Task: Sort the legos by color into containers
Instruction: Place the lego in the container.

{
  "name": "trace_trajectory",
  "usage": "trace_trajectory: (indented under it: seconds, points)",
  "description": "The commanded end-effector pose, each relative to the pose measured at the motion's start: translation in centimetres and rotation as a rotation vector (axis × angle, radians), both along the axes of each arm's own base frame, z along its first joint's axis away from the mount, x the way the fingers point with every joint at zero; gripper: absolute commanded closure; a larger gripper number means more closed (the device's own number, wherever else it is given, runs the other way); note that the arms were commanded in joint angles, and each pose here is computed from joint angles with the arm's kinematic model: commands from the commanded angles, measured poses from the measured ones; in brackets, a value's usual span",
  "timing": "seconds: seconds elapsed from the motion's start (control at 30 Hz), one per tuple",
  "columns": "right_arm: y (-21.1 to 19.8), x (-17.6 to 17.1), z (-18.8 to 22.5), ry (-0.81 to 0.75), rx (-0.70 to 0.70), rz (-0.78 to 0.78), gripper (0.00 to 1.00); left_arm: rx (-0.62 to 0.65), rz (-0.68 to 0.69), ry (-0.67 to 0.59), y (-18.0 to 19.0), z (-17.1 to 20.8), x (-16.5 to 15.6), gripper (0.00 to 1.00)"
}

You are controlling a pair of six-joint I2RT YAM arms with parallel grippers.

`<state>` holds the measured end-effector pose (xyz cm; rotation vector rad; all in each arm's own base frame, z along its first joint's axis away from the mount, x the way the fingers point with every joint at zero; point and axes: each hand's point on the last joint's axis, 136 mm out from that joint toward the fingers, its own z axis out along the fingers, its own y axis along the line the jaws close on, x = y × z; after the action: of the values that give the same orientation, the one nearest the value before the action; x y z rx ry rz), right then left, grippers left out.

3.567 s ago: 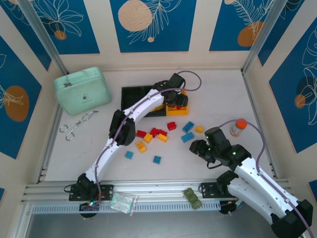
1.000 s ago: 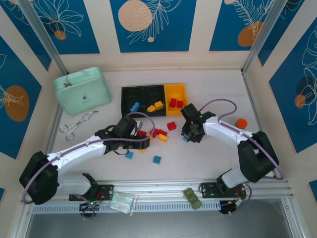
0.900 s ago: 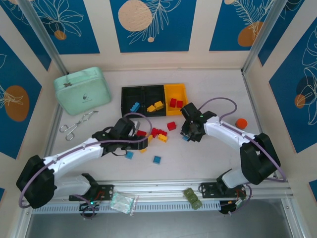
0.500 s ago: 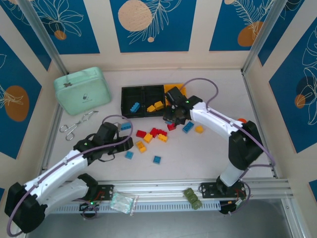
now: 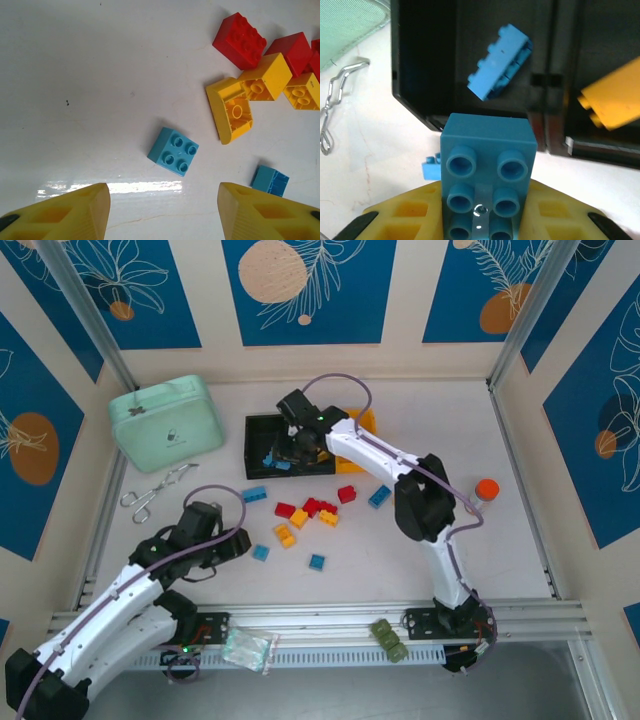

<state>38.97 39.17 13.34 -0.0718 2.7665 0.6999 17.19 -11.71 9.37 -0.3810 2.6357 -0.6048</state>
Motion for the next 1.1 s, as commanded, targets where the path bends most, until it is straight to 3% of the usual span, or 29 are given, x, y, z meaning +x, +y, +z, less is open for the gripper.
trace_trajectory:
  seconds: [0.0, 0.57, 0.83, 1.07]
  points:
    - [2.0, -0.2, -0.1, 0.046, 0.034, 0.066, 0.77, -0.002, 0.03, 0.037, 0.6, -0.7, -0.7, 0.42]
    - [6.0, 4.3, -3.8, 0.112, 0.135, 0.049, 0.73, -0.037, 0.037, 0.039, 0.5, -1.1, -1.2, 0.42]
    - [6.2, 4.7, -3.5, 0.103, 0.148, 0.039, 0.58, -0.038, 0.035, 0.039, 0.4, -1.1, -1.2, 0.42]
    - [5.9, 4.6, -1.9, 0.078, 0.145, 0.049, 0.56, -0.044, 0.034, 0.034, 0.2, -0.9, -0.8, 0.42]
